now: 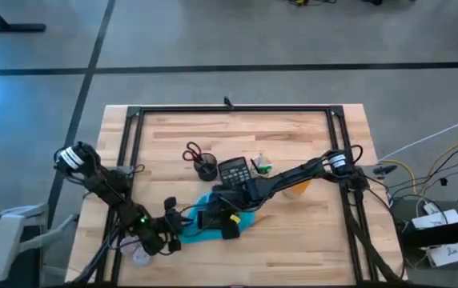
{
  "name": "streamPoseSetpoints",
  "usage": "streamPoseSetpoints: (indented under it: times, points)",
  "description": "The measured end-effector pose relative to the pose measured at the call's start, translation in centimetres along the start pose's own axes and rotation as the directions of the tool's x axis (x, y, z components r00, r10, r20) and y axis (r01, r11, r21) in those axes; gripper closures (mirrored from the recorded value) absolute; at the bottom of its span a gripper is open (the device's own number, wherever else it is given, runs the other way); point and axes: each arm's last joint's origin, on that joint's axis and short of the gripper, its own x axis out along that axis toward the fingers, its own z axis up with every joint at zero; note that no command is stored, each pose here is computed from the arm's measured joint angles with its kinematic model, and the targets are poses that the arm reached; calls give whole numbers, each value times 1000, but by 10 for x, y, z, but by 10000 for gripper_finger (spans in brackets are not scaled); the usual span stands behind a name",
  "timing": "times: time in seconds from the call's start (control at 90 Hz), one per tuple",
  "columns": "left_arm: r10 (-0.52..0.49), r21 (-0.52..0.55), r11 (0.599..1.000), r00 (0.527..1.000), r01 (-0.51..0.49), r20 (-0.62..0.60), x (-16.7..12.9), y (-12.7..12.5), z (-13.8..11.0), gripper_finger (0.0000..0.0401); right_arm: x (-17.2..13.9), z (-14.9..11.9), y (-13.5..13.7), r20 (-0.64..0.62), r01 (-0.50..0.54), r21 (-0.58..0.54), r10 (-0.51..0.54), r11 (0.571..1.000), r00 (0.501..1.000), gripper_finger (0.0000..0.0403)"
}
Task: Apply microfiber cloth
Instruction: Wipe the front and back of the cellphone with the blue microfiber cloth
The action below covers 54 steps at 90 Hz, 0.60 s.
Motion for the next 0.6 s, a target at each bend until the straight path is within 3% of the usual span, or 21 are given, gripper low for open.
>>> streamPoseSetpoints:
  times: [0.244,0.6]
  points:
    - [3,-4,1000,999,-2,46,7,2,10,381,46,-14,-7,27,0,44,-1,999,1000,403]
    - [11,37,999,999,-12,42,9,4,10,381,81,-12,-24,233,-14,70,-3,997,973,403]
